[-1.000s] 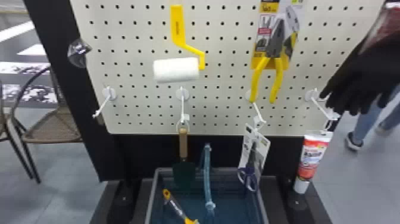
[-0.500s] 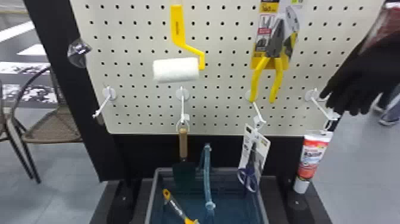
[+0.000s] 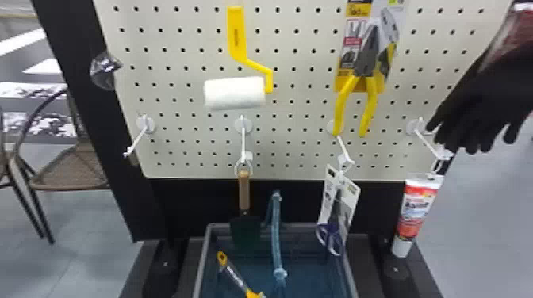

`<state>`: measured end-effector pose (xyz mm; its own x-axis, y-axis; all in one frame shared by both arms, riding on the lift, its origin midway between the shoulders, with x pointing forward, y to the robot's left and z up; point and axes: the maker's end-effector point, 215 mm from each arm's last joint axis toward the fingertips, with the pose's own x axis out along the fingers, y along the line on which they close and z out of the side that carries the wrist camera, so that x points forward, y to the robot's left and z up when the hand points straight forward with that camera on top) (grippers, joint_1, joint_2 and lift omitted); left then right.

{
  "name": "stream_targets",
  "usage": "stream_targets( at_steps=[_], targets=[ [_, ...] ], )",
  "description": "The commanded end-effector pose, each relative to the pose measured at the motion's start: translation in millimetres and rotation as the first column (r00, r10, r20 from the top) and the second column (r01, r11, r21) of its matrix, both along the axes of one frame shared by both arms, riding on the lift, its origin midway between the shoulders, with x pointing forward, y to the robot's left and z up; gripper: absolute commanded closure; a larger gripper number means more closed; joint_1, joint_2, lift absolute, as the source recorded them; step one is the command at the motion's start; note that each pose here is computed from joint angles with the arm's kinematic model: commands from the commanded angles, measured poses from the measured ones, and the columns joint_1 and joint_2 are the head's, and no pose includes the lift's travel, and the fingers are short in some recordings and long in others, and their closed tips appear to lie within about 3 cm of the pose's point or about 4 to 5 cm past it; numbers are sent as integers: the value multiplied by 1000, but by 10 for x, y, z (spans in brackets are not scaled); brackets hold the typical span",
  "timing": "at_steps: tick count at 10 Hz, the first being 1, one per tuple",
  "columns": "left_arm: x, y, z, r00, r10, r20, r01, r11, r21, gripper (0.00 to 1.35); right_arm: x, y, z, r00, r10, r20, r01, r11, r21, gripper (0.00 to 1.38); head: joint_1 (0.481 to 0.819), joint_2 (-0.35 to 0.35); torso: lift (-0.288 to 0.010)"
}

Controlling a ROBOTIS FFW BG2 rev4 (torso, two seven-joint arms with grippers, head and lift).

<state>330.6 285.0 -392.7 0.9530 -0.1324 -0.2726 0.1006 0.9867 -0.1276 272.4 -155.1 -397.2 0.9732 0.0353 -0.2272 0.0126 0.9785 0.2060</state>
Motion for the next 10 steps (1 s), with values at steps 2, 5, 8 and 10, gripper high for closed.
stream_targets(
  at_steps=[2, 5, 8, 10],
  targets=[
    [0, 0, 0, 1000, 0, 0, 0, 1000, 0, -2, 0, 0, 0, 1000, 0, 0, 0, 1000, 0, -2, 549, 0, -100],
    [0, 0, 0, 1000, 0, 0, 0, 1000, 0, -2, 0, 0, 0, 1000, 0, 0, 0, 1000, 0, -2, 549, 0, -100],
    [0, 0, 0, 1000, 0, 0, 0, 1000, 0, -2, 0, 0, 0, 1000, 0, 0, 0, 1000, 0, -2, 549, 0, -100],
    [0, 0, 0, 1000, 0, 0, 0, 1000, 0, -2, 0, 0, 0, 1000, 0, 0, 0, 1000, 0, -2, 549, 0, -100]
  ],
)
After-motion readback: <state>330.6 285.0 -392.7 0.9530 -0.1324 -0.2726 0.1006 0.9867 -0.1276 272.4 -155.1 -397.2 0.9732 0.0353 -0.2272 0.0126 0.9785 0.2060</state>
